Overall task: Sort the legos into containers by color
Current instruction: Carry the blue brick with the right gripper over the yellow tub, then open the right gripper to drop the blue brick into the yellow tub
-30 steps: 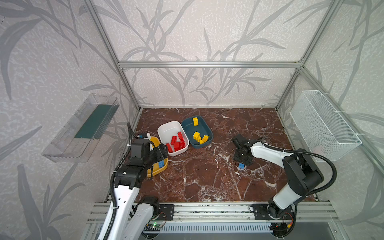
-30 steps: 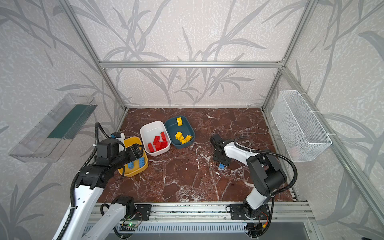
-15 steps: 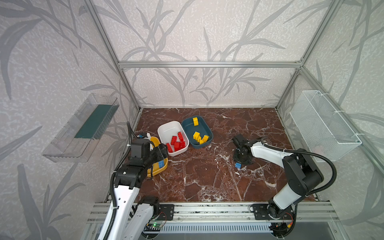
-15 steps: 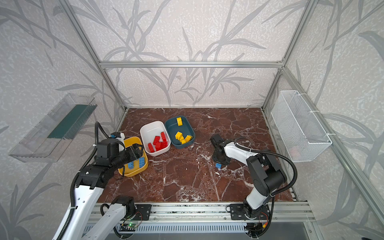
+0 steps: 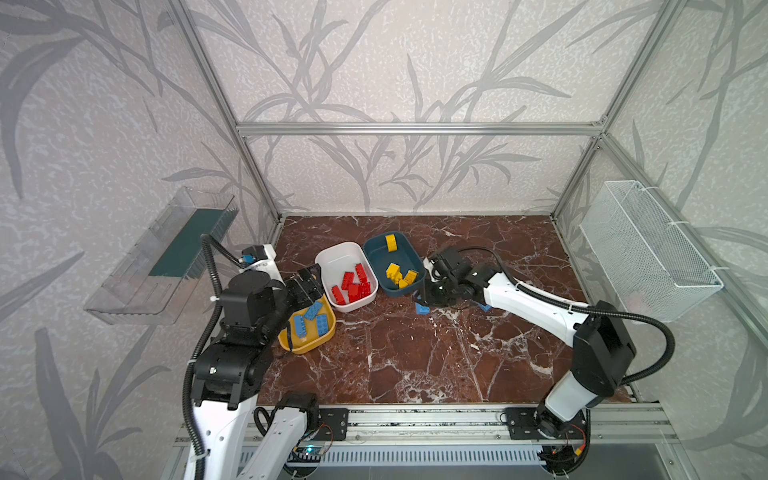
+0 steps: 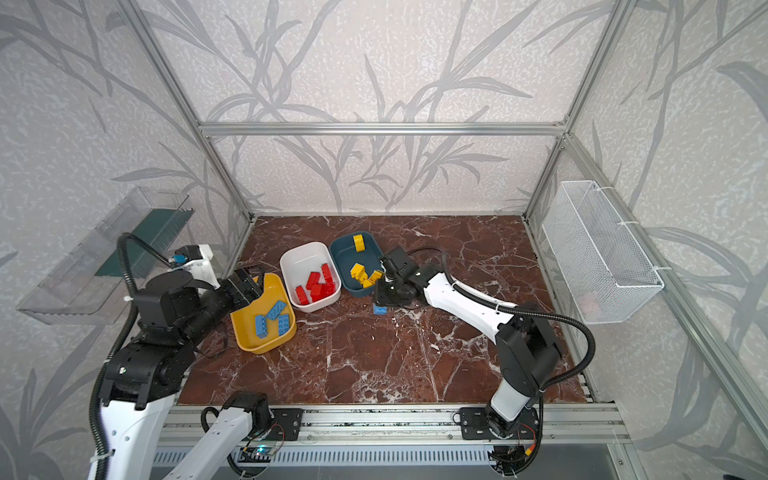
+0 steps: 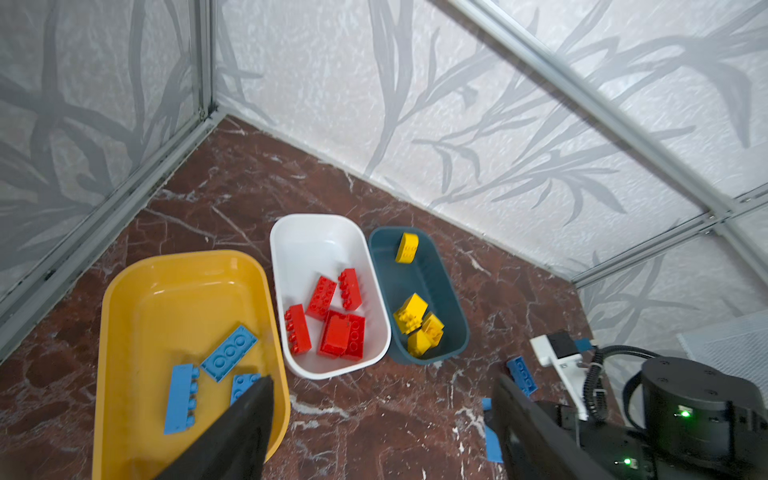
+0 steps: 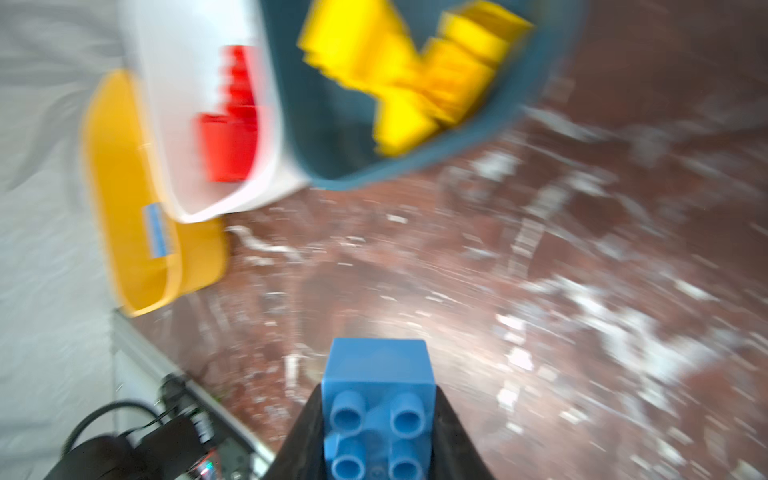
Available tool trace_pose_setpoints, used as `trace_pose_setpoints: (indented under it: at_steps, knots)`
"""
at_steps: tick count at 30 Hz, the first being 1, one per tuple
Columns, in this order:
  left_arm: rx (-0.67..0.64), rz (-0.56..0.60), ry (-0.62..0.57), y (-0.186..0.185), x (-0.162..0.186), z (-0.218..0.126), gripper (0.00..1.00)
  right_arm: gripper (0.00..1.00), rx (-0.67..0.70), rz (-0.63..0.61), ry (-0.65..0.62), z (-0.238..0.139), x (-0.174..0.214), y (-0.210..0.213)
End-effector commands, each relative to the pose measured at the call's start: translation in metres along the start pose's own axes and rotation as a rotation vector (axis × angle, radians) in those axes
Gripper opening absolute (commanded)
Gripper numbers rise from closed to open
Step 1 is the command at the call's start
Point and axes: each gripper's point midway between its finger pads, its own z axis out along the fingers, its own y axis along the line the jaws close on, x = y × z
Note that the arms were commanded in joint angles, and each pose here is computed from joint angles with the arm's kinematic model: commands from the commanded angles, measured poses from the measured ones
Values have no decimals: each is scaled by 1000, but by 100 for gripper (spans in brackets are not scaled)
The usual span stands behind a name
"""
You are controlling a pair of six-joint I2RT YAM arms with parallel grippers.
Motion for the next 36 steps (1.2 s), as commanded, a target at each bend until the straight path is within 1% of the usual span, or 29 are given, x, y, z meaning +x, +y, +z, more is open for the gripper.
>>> trace_pose_setpoints:
  at_steps: [1, 3, 6, 9, 11, 13, 14, 17, 20, 23, 25, 28, 31, 36]
  knots:
    - [-7, -11, -1, -4, -8, -7, 82, 27, -117, -74, 56, 21, 6, 50]
    - [0, -15, -7, -8, -14, -11, 82, 27, -198, -89, 63, 36, 4, 84]
    - [4, -16, -17, -11, -21, -19, 82, 26, -284, -120, 97, 60, 8, 128]
    - [17, -21, -27, -15, -26, -28, 82, 25, -346, -127, 119, 83, 10, 162]
    - [18, -19, -27, -16, -26, -32, 82, 24, -383, -122, 124, 95, 10, 180]
    - [18, -19, -31, -15, -27, -36, 82, 24, -398, -113, 118, 109, 4, 188]
    - [21, -19, -31, -15, -26, -37, 82, 24, -413, -129, 133, 115, 16, 203]
    - [16, -16, -14, -12, -19, -35, 82, 24, -439, -95, 158, 135, 17, 214]
    - [12, -14, 9, -10, -12, -31, 82, 25, -434, -93, 153, 147, 18, 222]
    - [18, -24, 31, -9, -4, -26, 82, 29, -414, -79, 150, 160, 16, 221]
    - [21, -28, 38, -8, -1, -24, 82, 34, -414, -67, 153, 167, 16, 221]
    - [15, -24, 47, -7, 1, -24, 82, 49, -423, -66, 148, 168, 13, 224]
    - [9, -17, 61, -7, 2, -24, 82, 60, -416, -71, 131, 164, 6, 224]
    - [27, 5, 90, -13, 1, -20, 83, 64, -420, -87, 87, 138, -13, 221]
